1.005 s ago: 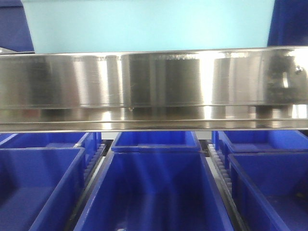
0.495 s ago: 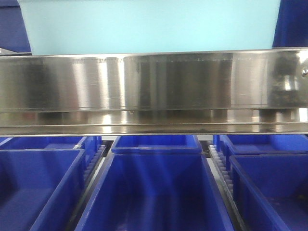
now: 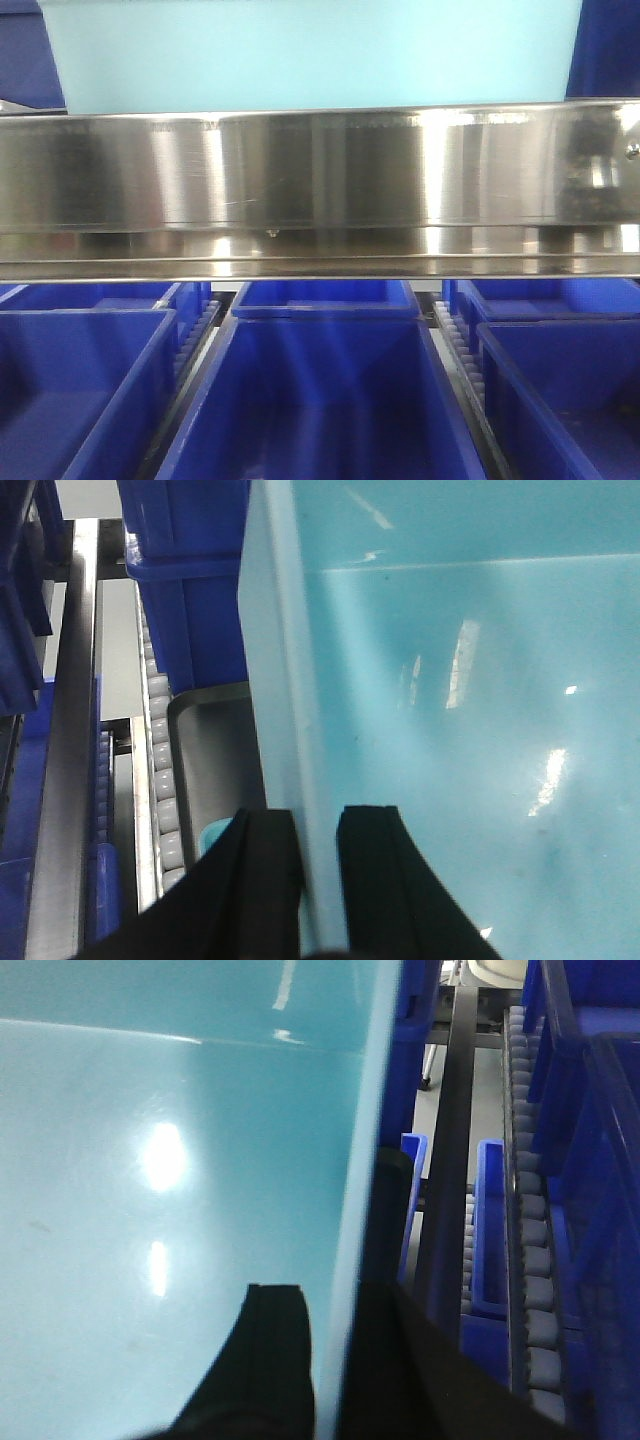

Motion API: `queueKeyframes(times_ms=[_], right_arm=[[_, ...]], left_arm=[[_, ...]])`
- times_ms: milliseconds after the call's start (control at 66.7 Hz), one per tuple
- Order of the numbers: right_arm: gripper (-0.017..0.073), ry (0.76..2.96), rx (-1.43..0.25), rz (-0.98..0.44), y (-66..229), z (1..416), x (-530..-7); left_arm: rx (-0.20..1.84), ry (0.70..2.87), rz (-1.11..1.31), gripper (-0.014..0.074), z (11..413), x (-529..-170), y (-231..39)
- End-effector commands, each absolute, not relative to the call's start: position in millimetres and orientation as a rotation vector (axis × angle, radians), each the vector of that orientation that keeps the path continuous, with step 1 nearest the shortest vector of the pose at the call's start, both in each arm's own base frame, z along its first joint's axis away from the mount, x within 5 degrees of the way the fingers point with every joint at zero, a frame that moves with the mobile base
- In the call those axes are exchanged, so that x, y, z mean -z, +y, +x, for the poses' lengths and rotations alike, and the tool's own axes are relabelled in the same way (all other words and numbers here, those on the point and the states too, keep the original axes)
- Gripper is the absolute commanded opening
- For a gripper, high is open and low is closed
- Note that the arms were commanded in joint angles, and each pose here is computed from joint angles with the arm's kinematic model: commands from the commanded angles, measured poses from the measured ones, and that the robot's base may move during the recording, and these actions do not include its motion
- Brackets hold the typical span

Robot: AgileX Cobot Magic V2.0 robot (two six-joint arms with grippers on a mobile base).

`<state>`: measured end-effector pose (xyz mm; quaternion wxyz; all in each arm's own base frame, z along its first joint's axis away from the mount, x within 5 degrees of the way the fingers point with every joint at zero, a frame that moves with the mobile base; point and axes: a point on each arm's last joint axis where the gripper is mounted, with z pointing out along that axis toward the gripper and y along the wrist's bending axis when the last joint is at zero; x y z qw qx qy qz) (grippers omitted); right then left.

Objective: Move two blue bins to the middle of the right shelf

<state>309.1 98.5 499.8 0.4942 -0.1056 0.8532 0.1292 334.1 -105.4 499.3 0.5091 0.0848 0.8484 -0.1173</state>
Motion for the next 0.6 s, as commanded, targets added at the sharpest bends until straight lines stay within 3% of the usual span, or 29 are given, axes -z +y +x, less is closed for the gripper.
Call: queueKeyframes(times_ms=[0, 585], right_arm=[[-0.0152, 2.009, -0.323, -0.265, 99.0, 307.0, -507.9], [-0.0152, 2.0, -0.324, -0.263, 99.0, 307.4, -508.7]], left_arm=[[0.32, 1.97, 0.213, -0.0111, 328.4, -511.8, -106.8], [0.322, 1.953, 0.21, -0.0111, 329.0, -513.3, -106.9]])
